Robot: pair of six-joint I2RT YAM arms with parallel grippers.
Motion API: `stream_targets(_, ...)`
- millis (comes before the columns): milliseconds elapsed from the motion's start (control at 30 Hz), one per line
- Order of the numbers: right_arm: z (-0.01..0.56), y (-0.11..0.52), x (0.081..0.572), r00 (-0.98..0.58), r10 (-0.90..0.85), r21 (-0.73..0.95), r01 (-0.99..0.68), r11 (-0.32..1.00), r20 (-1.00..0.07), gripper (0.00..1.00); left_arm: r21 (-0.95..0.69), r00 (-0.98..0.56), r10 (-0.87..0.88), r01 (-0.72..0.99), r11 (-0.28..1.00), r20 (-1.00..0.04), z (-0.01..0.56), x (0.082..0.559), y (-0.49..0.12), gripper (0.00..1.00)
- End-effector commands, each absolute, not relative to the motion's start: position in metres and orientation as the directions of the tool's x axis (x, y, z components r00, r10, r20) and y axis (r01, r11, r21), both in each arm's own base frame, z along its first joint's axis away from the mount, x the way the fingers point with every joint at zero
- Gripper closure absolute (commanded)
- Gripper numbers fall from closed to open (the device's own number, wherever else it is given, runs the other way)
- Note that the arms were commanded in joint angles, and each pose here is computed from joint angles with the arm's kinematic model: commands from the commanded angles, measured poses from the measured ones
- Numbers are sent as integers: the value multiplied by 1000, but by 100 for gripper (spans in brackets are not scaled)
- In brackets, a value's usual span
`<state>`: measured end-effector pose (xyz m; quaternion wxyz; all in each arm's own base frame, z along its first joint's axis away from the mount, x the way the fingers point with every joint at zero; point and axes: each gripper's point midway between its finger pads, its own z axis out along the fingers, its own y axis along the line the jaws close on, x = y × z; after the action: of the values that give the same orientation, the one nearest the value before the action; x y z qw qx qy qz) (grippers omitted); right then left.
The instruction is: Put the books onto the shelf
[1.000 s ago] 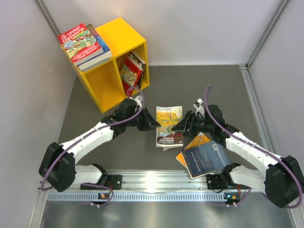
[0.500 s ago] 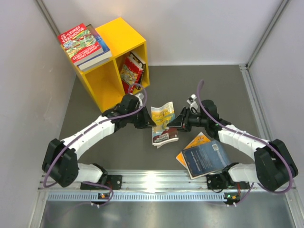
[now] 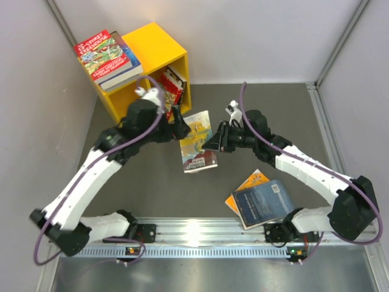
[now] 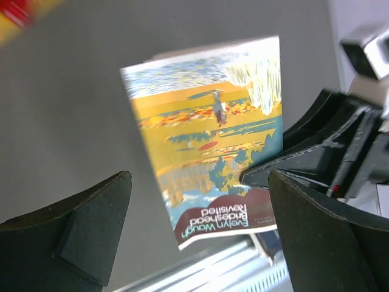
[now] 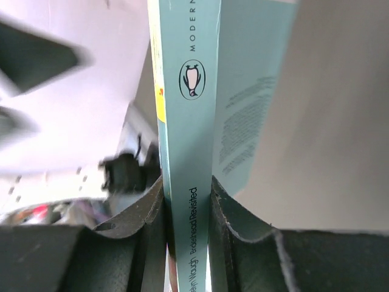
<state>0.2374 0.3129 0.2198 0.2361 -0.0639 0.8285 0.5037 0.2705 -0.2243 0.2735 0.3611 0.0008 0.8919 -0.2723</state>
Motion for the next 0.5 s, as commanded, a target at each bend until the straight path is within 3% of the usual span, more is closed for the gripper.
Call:
stream_targets(0, 311, 327, 268, -647, 267, 679, -551, 484, -715, 100, -332, -528, -254, 58, 941, -811, 339, 256, -140, 1)
stream_targets(133, 318, 374, 290, -611, 292, 667, -582, 464, -736, 100, -302, -349, -291, -24, 953, -891, 374, 226, -80, 1)
stream_targets(467, 318, 496, 318, -558, 290, 625, -638, 450, -778, 100, -316, -243, -338, -123, 941, -909, 375, 161, -10, 1)
